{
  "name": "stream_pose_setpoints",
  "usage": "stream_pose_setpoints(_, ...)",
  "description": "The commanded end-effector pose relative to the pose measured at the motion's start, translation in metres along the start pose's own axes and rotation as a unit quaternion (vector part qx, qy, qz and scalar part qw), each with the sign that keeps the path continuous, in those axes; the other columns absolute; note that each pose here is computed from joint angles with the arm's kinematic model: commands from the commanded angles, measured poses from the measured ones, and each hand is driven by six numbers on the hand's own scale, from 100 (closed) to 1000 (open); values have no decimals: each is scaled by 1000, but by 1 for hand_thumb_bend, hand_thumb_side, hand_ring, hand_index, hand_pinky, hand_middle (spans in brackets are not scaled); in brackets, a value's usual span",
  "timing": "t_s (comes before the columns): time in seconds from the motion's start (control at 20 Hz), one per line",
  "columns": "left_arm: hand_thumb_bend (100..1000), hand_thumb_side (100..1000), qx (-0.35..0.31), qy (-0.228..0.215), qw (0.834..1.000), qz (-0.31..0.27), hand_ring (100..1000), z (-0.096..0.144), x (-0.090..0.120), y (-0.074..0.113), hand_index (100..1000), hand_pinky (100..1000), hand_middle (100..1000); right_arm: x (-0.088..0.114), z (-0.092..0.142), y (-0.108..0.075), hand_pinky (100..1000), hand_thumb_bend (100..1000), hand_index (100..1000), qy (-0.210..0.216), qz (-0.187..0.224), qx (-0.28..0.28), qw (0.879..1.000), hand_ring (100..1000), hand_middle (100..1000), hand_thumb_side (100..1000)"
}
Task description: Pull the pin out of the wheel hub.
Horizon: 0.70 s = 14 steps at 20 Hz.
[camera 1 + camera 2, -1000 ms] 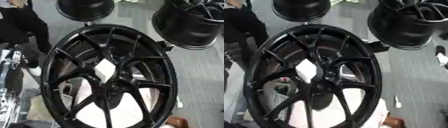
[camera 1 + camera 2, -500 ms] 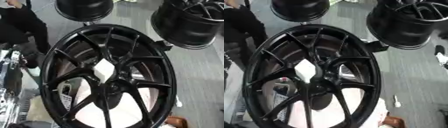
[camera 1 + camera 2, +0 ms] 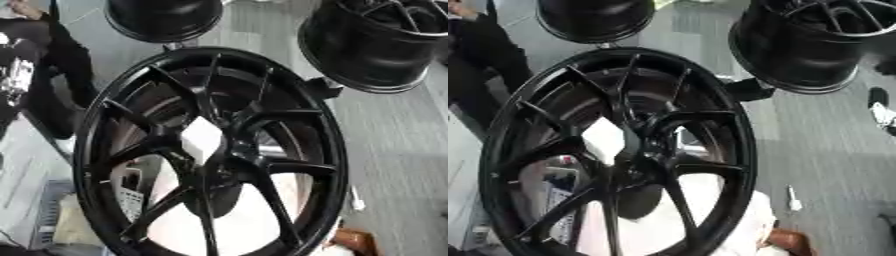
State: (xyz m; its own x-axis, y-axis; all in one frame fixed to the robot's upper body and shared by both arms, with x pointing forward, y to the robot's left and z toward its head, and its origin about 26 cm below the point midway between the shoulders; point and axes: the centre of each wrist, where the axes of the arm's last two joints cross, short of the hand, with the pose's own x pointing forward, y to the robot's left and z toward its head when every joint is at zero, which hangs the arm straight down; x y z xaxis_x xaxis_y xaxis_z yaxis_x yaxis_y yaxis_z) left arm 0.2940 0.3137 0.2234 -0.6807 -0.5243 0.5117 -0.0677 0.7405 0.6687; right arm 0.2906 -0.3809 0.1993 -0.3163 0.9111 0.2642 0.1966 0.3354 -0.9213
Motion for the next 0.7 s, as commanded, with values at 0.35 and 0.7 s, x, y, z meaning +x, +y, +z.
stream_pose_setpoints(0.35, 100, 548, -223, -73, 951, -200, 813, -33, 37, 35, 809, 849, 768, 3, -2, -15, 885, 100, 752, -11, 30, 0, 999, 755, 660, 241)
stream_pose_setpoints(0.7, 128, 535, -350, -80, 886, -292, 796, -46, 52, 37, 813, 836, 726, 4, -5, -15, 885, 100, 752, -20, 32, 9, 999, 754, 660, 242)
